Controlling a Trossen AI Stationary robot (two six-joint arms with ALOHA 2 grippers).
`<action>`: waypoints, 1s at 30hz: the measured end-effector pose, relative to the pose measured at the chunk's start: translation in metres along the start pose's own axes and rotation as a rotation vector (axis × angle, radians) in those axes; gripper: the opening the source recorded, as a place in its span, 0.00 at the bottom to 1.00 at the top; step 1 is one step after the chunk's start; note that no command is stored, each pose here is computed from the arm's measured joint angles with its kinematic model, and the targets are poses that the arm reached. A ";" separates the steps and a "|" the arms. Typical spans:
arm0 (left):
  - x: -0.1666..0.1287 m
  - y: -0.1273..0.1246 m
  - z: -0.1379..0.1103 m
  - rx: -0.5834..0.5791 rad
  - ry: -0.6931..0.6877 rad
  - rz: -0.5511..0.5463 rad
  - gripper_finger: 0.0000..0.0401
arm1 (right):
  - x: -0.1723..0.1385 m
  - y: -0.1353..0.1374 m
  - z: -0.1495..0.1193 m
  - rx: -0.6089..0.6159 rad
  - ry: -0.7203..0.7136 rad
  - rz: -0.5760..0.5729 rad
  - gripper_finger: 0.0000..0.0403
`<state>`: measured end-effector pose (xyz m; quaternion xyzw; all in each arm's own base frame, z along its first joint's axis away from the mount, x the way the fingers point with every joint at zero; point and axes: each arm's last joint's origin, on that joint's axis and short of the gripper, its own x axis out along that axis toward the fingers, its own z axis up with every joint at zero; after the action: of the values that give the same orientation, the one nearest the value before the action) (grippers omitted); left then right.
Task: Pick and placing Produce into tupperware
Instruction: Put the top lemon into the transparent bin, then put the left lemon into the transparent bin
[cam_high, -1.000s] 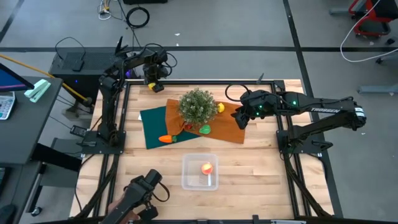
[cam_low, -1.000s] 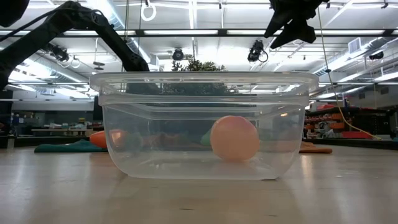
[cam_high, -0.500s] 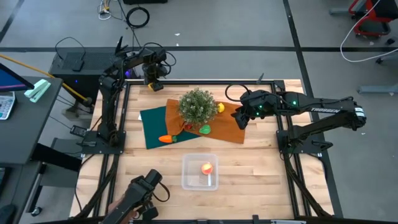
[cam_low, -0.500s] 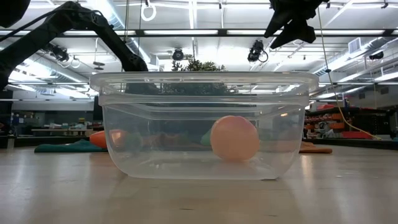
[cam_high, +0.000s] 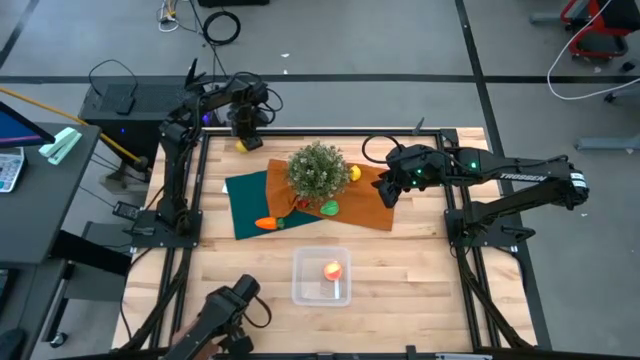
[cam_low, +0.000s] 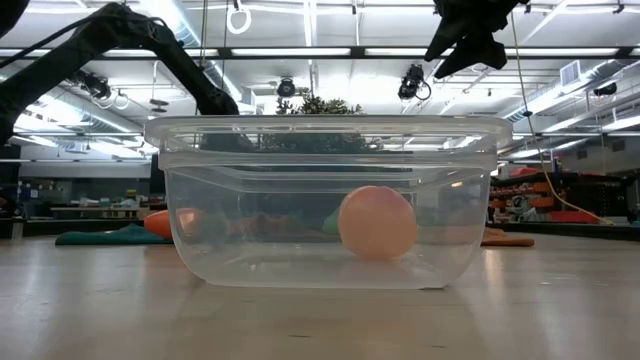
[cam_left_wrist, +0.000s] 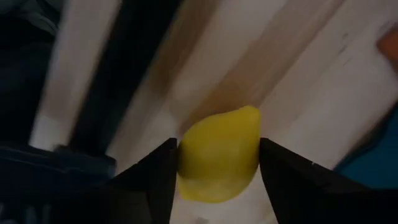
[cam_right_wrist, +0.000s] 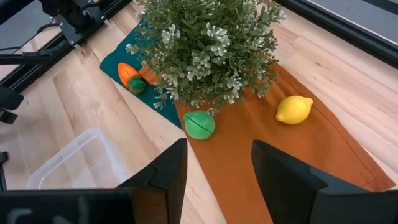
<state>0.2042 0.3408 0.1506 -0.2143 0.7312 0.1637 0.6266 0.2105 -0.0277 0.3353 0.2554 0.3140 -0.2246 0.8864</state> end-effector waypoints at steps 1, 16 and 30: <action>0.000 0.000 -0.001 -0.007 0.008 -0.005 0.49 | 0.000 0.000 0.000 -0.001 0.000 0.000 0.36; 0.001 -0.025 0.004 -0.013 0.080 -0.022 0.17 | 0.000 0.000 0.000 -0.034 -0.001 -0.001 0.36; -0.002 -0.028 -0.006 -0.168 0.176 -0.047 0.58 | 0.000 0.000 0.000 -0.053 0.000 0.000 0.36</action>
<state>0.2139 0.3142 0.1545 -0.2965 0.7620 0.1900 0.5434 0.2104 -0.0278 0.3354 0.2318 0.3198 -0.2163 0.8929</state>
